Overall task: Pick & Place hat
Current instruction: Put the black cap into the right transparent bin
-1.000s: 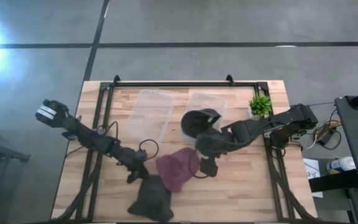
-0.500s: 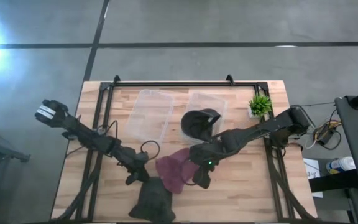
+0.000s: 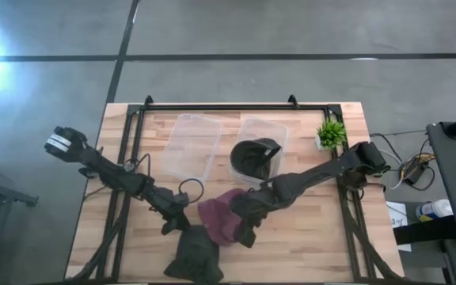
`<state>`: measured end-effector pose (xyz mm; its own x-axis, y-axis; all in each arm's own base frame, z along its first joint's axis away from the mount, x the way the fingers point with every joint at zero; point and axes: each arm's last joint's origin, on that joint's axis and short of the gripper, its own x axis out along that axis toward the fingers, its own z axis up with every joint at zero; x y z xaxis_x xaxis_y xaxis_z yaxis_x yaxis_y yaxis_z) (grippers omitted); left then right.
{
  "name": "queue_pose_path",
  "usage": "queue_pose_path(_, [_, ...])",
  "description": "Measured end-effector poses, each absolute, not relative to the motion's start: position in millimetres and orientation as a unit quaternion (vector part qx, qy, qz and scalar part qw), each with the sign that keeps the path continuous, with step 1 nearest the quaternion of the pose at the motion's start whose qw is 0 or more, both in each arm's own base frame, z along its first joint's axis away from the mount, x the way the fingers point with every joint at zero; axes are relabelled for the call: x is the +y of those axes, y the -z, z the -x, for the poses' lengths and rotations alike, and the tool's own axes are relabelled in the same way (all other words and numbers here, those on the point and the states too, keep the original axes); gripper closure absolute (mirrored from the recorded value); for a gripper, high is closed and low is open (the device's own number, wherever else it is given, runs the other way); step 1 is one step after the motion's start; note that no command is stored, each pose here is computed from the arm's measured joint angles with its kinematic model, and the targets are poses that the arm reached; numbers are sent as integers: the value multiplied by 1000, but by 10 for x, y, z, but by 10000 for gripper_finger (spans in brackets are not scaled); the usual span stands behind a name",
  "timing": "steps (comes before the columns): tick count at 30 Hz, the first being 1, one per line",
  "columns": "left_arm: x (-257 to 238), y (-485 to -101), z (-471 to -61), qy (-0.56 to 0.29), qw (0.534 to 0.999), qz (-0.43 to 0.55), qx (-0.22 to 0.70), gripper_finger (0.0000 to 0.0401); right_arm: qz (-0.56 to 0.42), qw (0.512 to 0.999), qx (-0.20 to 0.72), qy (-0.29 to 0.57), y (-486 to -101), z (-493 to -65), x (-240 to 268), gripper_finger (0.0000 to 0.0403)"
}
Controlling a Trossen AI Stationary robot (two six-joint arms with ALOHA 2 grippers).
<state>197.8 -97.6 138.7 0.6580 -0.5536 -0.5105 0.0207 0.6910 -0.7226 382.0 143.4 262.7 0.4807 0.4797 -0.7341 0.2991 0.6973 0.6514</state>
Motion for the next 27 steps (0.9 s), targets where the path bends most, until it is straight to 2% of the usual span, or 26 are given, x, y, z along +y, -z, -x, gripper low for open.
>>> queue_pose_path(6, [-961,-1348,-1961,141,830,368,394,275,-461,768,437,-84,-2521,-3996,1611,133])
queue_pose_path(10, [-962,-1339,-1949,133,824,375,403,275,-507,759,397,-94,-2303,-4136,1882,133])
queue_pose_path(16, [-976,-1367,-1957,151,838,348,392,275,-549,724,414,-55,-1821,-4314,2137,136])
queue_pose_path(27, [-961,-1324,-1941,163,857,284,398,275,-638,654,407,-4,-1540,-4597,2464,153])
